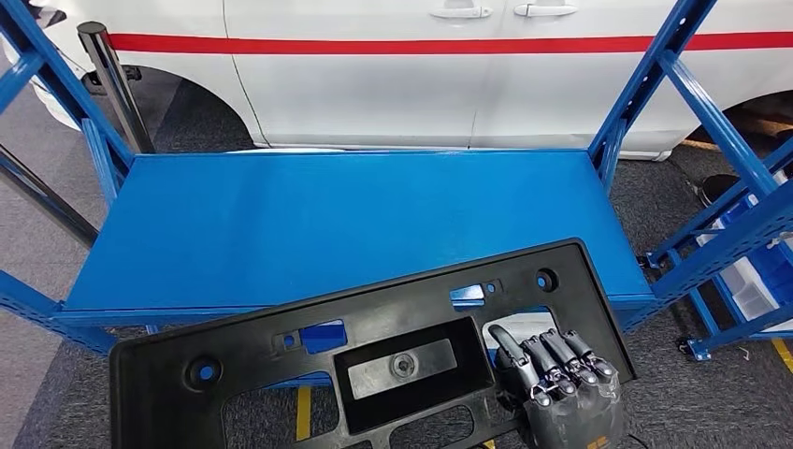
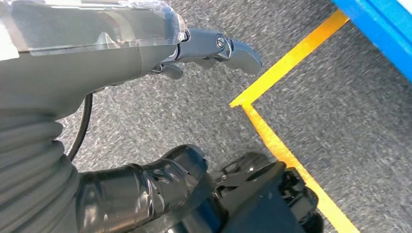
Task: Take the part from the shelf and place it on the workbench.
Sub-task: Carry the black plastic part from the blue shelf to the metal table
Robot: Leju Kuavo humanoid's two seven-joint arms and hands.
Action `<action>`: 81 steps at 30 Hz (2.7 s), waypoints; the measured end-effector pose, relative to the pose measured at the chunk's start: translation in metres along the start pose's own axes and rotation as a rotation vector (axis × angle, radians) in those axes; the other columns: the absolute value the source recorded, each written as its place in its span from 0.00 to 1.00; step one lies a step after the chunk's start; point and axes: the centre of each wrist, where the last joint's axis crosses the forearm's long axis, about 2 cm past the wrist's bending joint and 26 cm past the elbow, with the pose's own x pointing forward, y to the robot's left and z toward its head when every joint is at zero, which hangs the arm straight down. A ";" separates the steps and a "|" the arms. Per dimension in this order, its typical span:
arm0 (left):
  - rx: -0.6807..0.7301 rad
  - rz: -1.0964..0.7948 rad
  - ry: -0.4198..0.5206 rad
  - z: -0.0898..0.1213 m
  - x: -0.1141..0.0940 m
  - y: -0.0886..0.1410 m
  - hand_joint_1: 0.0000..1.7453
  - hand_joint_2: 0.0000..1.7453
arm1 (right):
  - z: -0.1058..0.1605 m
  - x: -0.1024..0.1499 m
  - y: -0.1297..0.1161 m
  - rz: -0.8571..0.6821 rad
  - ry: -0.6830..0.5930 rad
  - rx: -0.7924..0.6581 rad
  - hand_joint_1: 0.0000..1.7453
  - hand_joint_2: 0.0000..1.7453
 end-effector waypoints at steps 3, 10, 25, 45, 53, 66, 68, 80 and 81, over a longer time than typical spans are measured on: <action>0.001 -0.003 0.000 0.000 0.001 -0.001 0.00 1.00 | 0.000 0.000 0.000 0.000 0.000 -0.001 1.00 1.00; -0.004 -0.006 -0.001 0.000 0.001 -0.002 0.00 1.00 | -0.001 0.000 0.000 0.000 0.000 -0.002 1.00 1.00; -0.003 -0.007 -0.002 -0.001 0.002 0.000 0.00 1.00 | 0.000 0.001 0.001 -0.004 0.005 0.000 1.00 1.00; -0.008 -0.004 0.000 0.000 0.001 -0.003 0.00 1.00 | -0.001 0.001 0.000 -0.056 -0.008 -0.002 1.00 1.00; -0.006 -0.005 0.000 0.000 0.001 -0.001 0.00 1.00 | -0.003 -0.002 -0.001 -0.051 -0.005 -0.018 1.00 1.00; -0.007 -0.005 -0.001 0.000 0.002 -0.002 0.00 1.00 | 0.001 -0.013 -0.001 -0.144 0.012 -0.072 1.00 1.00; -0.007 -0.005 -0.002 0.000 0.002 -0.002 0.00 1.00 | 0.005 -0.015 -0.001 -0.188 0.044 -0.091 1.00 1.00; -0.001 -0.008 -0.004 0.000 0.002 -0.001 0.00 1.00 | 0.016 -0.018 -0.001 -0.236 0.128 -0.143 1.00 1.00; -0.001 -0.008 -0.004 -0.001 0.002 0.000 0.00 1.00 | 0.017 -0.018 -0.001 -0.236 0.129 -0.144 1.00 1.00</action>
